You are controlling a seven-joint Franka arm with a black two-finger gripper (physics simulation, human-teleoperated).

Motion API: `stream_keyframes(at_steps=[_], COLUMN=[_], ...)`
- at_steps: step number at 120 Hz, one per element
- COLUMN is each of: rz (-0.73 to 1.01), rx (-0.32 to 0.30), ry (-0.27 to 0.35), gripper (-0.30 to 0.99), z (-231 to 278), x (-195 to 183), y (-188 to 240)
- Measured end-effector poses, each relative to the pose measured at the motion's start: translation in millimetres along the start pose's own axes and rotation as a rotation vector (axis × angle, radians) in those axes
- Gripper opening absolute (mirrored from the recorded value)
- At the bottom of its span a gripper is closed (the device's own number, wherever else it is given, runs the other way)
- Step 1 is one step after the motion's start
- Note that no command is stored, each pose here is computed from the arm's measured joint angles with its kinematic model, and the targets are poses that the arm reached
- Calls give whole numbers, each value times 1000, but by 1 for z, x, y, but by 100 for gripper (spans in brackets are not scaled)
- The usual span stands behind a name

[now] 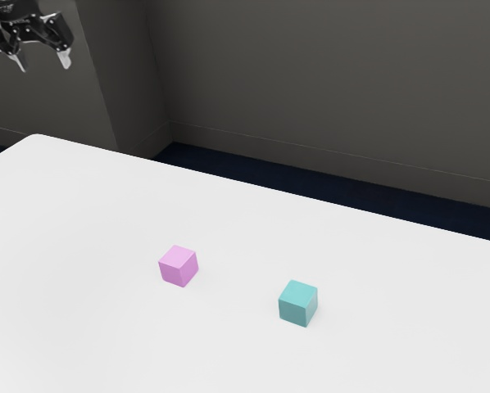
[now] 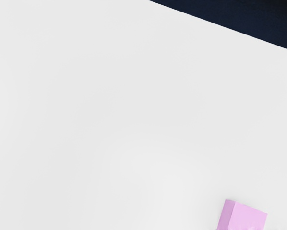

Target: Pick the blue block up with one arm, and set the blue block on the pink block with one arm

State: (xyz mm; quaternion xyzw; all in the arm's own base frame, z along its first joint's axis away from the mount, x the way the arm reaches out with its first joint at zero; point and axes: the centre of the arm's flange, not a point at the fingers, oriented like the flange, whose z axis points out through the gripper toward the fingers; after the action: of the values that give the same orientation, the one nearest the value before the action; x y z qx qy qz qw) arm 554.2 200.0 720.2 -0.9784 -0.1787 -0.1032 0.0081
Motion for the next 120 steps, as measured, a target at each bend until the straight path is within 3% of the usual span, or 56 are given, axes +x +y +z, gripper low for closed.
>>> stream_keyframes(at_steps=[23,33,45,64,89,107,120], rz=[44,108,228,396,403,357,332], rx=[-4,-23,-53,-90,-54,-74,-76], ry=[19,207,249,197,135,-23,-63], gripper=[67,68,68,67,67,67,68], z=[-14,-127,-166,-158,-128,-48,15], x=[-1,-36,-65,-84,-72,-59,-46], y=[3,21,70,148,159,142,159])
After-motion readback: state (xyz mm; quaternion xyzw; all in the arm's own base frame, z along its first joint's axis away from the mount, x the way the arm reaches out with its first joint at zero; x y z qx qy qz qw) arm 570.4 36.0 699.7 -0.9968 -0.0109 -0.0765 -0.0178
